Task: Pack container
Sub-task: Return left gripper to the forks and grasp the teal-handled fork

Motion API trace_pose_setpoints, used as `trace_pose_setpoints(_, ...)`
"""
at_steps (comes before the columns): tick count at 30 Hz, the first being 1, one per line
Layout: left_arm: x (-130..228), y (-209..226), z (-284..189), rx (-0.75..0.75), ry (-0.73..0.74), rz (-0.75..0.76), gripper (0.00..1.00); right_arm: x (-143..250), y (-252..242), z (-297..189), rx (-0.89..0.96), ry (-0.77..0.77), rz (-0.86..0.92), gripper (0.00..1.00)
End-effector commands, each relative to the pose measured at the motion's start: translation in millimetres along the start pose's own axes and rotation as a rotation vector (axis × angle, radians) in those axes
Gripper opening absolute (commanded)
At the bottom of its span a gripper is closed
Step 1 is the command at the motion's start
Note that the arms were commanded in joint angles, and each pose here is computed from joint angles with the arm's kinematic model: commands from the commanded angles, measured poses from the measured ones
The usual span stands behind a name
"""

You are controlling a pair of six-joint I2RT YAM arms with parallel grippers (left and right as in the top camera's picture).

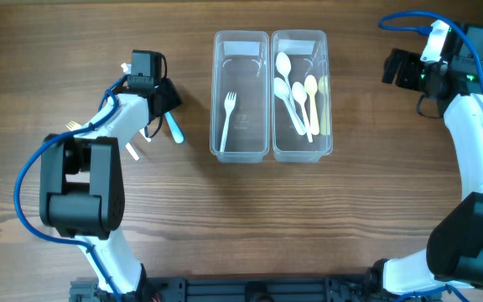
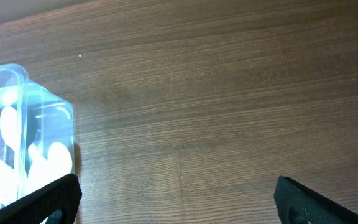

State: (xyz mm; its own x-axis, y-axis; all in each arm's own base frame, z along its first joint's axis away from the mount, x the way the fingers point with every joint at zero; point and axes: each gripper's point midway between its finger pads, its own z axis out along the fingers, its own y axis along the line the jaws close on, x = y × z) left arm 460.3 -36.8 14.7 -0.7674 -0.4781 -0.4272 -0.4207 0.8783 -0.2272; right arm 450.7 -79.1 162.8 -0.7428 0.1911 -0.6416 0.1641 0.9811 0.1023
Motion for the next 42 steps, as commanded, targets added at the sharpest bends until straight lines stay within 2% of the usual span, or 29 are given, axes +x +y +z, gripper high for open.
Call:
trace_pose_setpoints(1,6.7,2.3,7.1,-0.004,0.021,0.006,0.57,-9.3,1.9,-7.2,0.003,-0.029,-0.016,1.0)
trace_pose_setpoints(14,22.8,11.8,26.9,-0.036,0.069,0.008,0.56,-9.3,1.9,-7.2,0.003,-0.029,-0.016,1.0)
trace_pose_setpoints(17,21.9,11.1,26.9,-0.033,0.066,0.008,0.44,-9.3,1.9,-7.2,0.003,-0.029,-0.016,1.0)
trace_pose_setpoints(23,22.3,11.3,26.9,-0.034,0.067,0.009,0.33,-9.3,1.9,-7.2,0.003,-0.029,-0.015,1.0)
trace_pose_setpoints(30,24.4,12.8,26.5,-0.04,0.076,0.018,0.08,-9.3,1.9,-7.2,0.003,-0.029,-0.016,1.0)
trace_pose_setpoints(38,20.1,10.3,19.7,-0.033,0.065,0.017,0.06,-9.3,1.9,-7.2,0.003,-0.029,-0.015,1.0)
trace_pose_setpoints(42,9.1,3.4,0.0,-0.009,0.036,0.015,0.04,-9.3,1.9,-7.2,0.003,-0.029,-0.016,1.0)
